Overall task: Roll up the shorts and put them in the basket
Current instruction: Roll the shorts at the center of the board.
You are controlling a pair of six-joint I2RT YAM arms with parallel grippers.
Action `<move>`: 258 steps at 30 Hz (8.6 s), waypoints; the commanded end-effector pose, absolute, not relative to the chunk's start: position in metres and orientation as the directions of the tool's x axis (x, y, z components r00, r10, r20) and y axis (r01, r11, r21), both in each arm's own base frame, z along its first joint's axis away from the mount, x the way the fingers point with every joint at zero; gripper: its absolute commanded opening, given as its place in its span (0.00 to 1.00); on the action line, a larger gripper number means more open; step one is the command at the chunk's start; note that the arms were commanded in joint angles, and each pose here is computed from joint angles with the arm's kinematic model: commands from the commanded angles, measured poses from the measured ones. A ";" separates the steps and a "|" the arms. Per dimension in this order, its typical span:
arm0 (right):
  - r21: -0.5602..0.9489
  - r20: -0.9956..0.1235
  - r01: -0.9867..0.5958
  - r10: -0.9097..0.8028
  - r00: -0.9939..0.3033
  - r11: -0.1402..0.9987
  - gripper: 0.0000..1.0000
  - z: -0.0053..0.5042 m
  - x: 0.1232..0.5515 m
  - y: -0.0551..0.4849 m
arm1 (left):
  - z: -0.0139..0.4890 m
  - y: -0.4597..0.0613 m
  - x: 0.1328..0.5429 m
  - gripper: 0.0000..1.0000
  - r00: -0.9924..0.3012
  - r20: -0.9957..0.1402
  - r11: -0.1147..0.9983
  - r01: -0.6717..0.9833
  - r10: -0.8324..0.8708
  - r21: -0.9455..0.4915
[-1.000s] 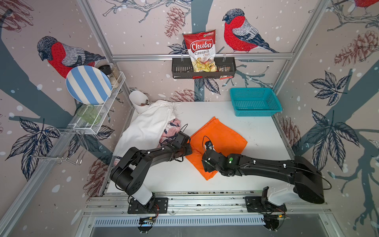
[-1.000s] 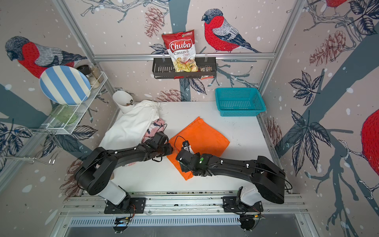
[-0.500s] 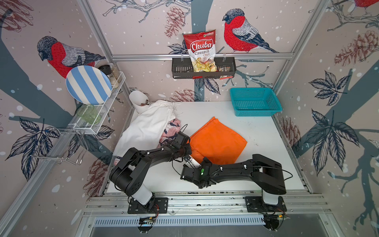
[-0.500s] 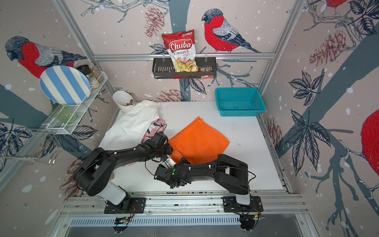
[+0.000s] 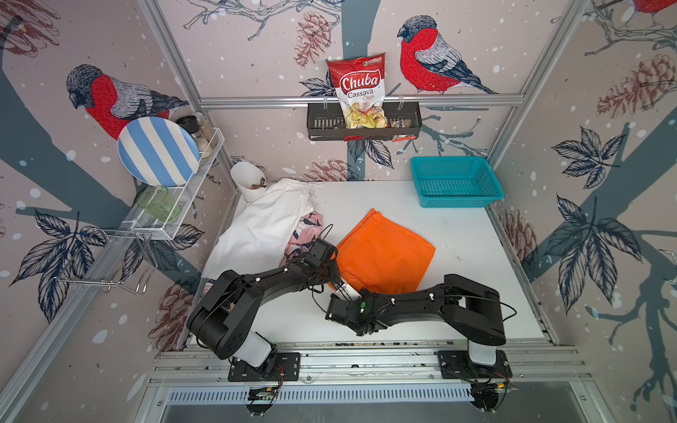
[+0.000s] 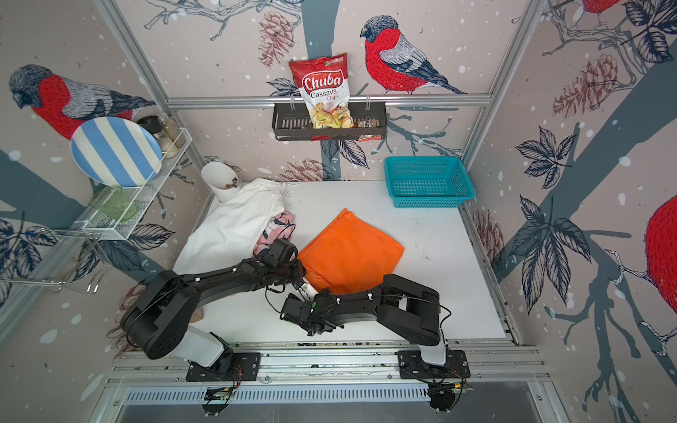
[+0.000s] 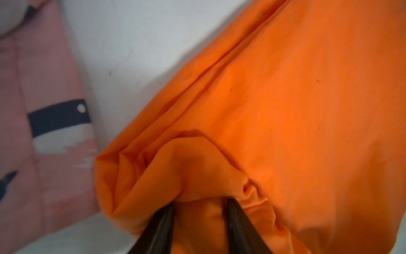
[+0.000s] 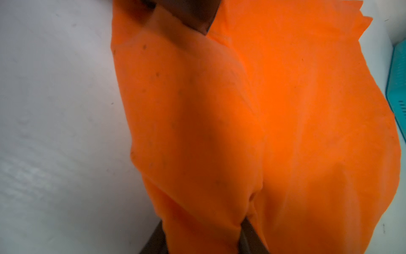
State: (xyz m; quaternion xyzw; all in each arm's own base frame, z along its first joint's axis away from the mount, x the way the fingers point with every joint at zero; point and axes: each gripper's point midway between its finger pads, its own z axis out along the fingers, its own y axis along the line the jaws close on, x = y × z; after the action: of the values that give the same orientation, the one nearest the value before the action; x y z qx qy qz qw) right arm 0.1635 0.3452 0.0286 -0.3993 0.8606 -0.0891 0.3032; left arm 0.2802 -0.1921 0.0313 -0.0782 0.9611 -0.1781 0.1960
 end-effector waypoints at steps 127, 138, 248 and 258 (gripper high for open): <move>0.575 -0.415 -0.606 -0.443 -0.795 0.550 0.20 0.062 0.133 0.384 | 0.116 -0.167 0.264 0.66 -0.848 -0.490 0.956 -0.060 -0.200 -0.286; 0.721 -0.245 -0.412 -0.352 -0.903 0.556 0.21 0.027 0.145 0.349 | 0.099 -0.201 0.260 0.67 -0.885 -0.433 0.947 -0.025 -0.170 -0.320; -0.558 -0.354 -0.510 -0.743 -0.568 0.655 0.87 0.016 0.167 0.304 | -0.017 -0.199 0.292 0.66 -0.964 -0.262 0.999 0.048 0.041 -0.022; -0.576 -0.299 -0.491 -0.727 -0.618 0.654 0.60 -0.002 0.181 0.261 | -0.014 -0.200 0.300 0.66 -0.958 -0.279 0.996 0.075 0.061 -0.039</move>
State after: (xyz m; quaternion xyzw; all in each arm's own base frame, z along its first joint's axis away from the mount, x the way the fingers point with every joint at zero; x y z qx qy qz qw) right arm 0.2038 0.2727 0.0278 -0.3110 0.8437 -0.2489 0.3598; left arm 0.3354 -0.2117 0.0101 0.0177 0.9729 -0.0369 0.2276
